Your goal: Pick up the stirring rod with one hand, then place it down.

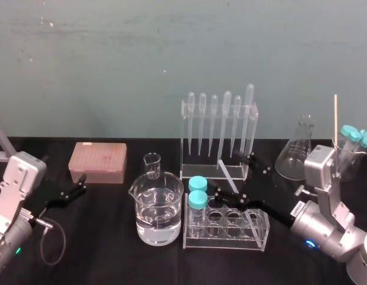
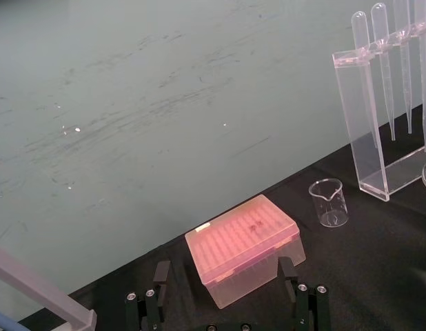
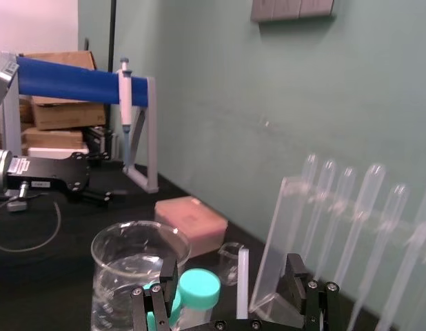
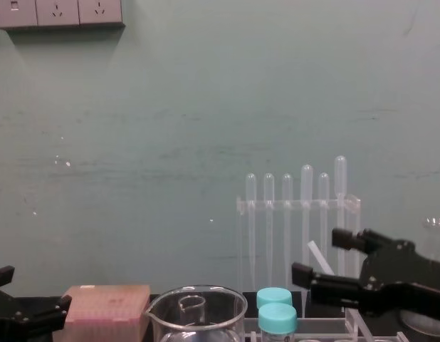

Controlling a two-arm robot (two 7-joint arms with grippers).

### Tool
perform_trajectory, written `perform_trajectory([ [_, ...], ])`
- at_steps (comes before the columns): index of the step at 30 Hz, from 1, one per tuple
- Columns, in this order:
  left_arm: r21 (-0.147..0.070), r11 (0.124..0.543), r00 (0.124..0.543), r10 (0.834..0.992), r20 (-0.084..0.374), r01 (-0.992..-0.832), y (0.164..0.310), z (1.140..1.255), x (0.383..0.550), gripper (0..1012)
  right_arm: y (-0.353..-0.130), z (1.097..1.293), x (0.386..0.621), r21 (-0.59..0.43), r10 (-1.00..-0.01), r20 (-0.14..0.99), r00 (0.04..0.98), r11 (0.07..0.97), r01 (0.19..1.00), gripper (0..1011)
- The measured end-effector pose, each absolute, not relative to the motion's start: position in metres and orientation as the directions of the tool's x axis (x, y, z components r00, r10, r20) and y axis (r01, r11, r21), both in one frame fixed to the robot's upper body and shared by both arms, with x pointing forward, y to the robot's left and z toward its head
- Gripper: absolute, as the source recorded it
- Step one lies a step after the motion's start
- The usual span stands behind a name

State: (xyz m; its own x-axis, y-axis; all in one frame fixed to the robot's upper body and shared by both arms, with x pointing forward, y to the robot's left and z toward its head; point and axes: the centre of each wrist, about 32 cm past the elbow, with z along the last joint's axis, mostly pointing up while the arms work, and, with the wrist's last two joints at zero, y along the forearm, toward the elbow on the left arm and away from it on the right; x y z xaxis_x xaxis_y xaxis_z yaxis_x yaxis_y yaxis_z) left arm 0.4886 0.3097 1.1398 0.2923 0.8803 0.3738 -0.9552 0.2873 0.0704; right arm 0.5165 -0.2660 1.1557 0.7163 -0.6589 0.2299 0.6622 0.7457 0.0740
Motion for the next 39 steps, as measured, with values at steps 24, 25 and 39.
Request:
perform_trajectory([
  [24, 0.07, 0.287, 0.292, 0.88, 0.374, -0.955, 0.31, 1.14, 0.489, 1000, -0.267, 1.143, 0.532, -0.02, -0.66, 0.061, 0.749, 0.749, 0.662, 1003],
  [25, 0.07, 0.287, 0.292, 0.88, 0.374, -0.955, 0.31, 1.14, 0.489, 1000, -0.268, 1.143, 0.532, -0.02, -0.66, 0.062, 0.749, 0.749, 0.662, 1003],
  [39, 0.07, 0.287, 0.292, 0.88, 0.374, -0.955, 0.31, 1.14, 0.489, 1000, -0.267, 1.143, 0.532, -0.019, -0.659, 0.066, 0.749, 0.75, 0.662, 889],
])
